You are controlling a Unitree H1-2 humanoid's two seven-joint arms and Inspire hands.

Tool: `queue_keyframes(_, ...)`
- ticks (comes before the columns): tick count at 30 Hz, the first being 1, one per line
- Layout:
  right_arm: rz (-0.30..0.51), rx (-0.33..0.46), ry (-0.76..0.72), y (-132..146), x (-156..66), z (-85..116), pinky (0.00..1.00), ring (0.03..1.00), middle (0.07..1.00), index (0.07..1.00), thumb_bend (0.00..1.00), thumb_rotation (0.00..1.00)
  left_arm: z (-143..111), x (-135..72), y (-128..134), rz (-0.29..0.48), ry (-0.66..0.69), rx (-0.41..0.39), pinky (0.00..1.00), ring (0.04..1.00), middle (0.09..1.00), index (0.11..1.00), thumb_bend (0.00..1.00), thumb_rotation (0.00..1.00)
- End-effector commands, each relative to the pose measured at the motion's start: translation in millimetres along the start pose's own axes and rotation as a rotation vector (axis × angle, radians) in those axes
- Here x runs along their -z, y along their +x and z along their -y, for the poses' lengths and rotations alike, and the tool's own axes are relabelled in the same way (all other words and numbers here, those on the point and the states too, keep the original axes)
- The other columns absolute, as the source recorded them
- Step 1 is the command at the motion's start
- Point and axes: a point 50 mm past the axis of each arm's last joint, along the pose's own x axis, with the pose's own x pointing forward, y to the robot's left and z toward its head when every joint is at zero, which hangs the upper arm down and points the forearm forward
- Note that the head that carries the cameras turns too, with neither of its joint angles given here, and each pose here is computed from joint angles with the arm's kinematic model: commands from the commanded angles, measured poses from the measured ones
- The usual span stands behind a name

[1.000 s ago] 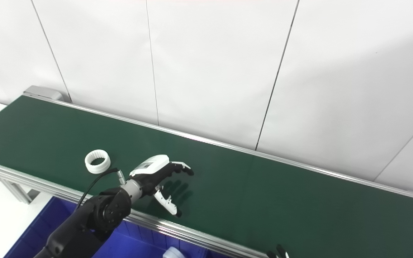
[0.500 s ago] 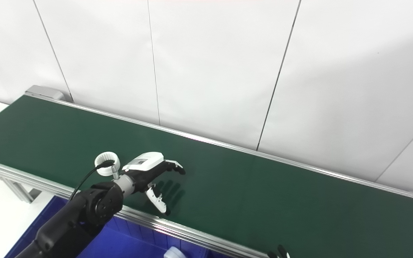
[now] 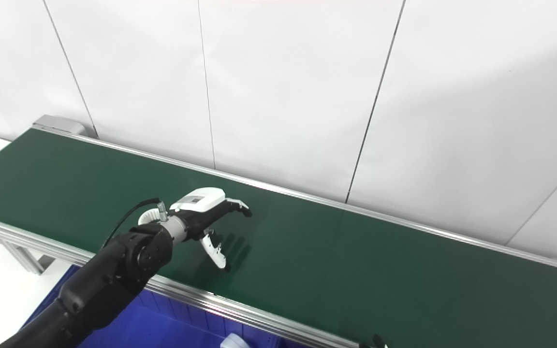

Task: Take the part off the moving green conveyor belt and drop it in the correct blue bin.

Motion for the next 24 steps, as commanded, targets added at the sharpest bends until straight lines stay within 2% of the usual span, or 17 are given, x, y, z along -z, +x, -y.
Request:
queue_keyframes(1, 0.078, -0.002, 0.005, 5, -9, -1, 0.76, 0.823, 0.875, 0.961, 0.05, 1.0, -29, -4, 4, 0.026, 0.069, -0.082, 0.77, 0.859, 0.876, 0.816, 0.9, 0.0)
queue_keyframes(24, 0.077, -0.002, 0.005, 2, -10, -2, 0.75, 0.823, 0.879, 0.959, 0.03, 1.0, -22, 6, 11, -0.005, 0.175, -0.026, 0.78, 0.848, 0.864, 0.809, 0.9, 0.0)
